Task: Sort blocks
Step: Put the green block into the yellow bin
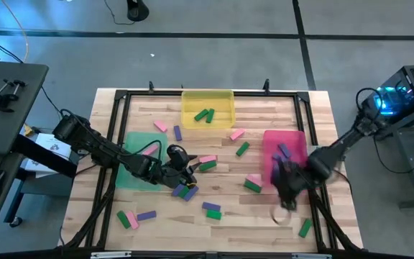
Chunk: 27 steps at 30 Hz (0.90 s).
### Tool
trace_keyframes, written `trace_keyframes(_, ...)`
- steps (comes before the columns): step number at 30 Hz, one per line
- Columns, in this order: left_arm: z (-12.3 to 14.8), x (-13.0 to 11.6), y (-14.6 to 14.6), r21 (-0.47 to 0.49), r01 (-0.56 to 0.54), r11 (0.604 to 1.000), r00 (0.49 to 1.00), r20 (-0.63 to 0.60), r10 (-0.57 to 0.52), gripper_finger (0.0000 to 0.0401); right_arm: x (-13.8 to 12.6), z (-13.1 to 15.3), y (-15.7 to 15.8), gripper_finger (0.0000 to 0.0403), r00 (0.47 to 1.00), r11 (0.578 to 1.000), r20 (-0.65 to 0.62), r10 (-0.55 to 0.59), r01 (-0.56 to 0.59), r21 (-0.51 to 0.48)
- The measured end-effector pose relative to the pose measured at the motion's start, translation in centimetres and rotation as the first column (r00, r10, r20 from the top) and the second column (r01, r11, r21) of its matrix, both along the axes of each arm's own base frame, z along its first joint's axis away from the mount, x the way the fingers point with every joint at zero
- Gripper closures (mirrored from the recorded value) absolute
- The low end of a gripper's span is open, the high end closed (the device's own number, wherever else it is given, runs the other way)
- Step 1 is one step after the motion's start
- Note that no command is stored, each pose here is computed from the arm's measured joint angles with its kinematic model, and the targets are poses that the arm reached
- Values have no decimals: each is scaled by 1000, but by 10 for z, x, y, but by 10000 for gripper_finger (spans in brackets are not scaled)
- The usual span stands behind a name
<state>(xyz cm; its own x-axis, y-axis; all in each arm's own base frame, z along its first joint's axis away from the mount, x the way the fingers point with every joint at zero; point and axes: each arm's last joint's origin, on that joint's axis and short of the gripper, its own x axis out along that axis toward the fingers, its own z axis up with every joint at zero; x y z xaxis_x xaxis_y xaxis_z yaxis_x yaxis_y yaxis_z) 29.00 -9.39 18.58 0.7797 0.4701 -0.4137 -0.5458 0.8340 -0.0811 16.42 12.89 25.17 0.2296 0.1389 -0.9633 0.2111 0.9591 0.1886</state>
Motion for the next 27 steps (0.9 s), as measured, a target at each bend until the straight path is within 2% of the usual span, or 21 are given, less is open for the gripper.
trace_keyframes(2, 0, 0, 0, 0, 0, 1000, 1000, 0, 0, 264, -6, 5, 21, 234, 993, 993, 32, 113, -114, 19)
trace_keyframes(5, 0, 0, 0, 8, 4, 1000, 1000, -5, -4, 264, -17, -1, 54, 234, 960, 957, 39, 278, -281, 71)
trace_keyframes(9, 0, 0, 0, 15, 8, 1000, 1000, -9, -8, 264, -26, -22, 89, 234, 897, 886, -59, 439, -421, 196)
trace_keyframes(14, 0, 0, 0, 22, 12, 1000, 1000, -14, -12, 264, -30, -56, 113, 234, 805, 829, -233, 545, -477, 294)
trace_keyframes(19, 0, 0, 0, 24, 13, 1000, 1000, -15, -13, 264, -26, -88, 131, 234, 714, 742, -224, 663, -588, 323)
trace_keyframes(25, 0, 0, 0, 21, 11, 1000, 1000, -13, -11, 264, -23, -109, 139, 234, 637, 703, -298, 711, -640, 309)
trace_keyframes(27, 0, 0, 0, 21, 11, 1000, 1000, -13, -11, 264, -21, -116, 141, 234, 627, 693, -299, 719, -675, 252)
